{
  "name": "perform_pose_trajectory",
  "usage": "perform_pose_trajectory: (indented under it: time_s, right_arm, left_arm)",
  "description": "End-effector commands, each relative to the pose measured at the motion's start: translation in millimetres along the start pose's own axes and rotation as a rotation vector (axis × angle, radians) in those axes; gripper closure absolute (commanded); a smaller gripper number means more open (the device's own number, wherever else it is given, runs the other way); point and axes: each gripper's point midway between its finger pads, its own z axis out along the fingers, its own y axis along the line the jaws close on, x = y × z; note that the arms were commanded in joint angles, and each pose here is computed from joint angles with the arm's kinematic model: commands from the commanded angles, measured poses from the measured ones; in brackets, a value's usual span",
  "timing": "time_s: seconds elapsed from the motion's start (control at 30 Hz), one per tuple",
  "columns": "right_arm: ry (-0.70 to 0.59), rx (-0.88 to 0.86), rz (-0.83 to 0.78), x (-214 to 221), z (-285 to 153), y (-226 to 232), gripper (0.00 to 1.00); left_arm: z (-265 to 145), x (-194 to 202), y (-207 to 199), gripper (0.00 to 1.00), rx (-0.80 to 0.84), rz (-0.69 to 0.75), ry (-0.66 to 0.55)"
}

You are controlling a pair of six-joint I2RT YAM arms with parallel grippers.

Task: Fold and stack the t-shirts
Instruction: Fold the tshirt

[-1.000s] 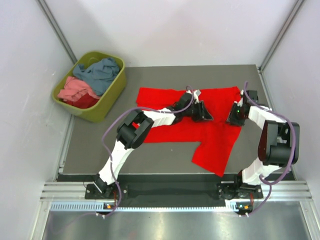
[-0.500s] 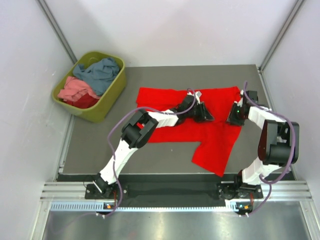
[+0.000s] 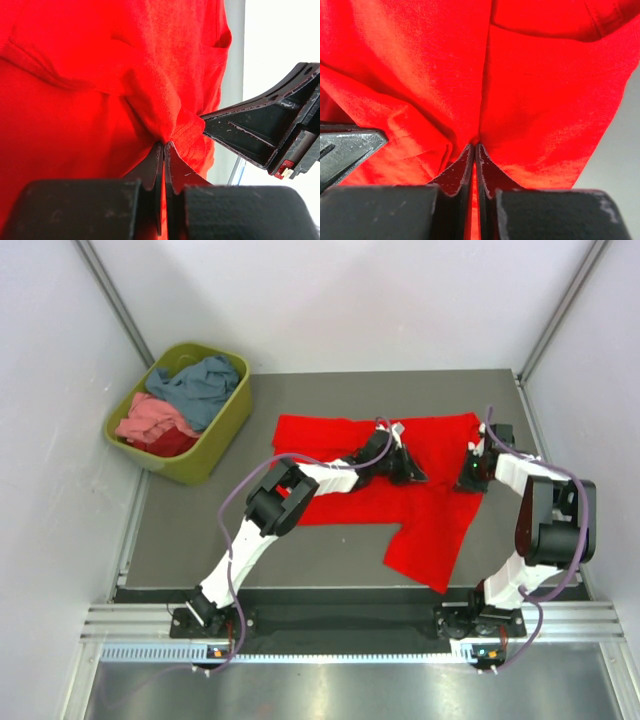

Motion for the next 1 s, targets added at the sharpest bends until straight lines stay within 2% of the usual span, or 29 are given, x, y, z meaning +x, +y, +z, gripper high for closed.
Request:
perform_pose_trajectory:
  time_s: [0.0,0.3,0.7,0.97]
  right_arm:
    - [-0.035,0.002,-0.003,-16,-2,0,1.0]
    - [-0.102,0.092,0.025,-32,-25,-9,1.0]
    - [-0.153,0.177,0.071,-35,-42,-25,1.0]
    - [-0.127,0.194,0.107,-19,-31,-31,1.0]
  left_arm:
    - [-9,-13,-41,1.0,0.051,0.029,-0.017]
    - [-40,-24,-54,1.0,-0.075,0.085,-0.027]
    - [-64,-10,-30,1.0,-0.244,0.092,0.031]
    - [-64,11,-4,1.0,-0.311,0.047,0.098]
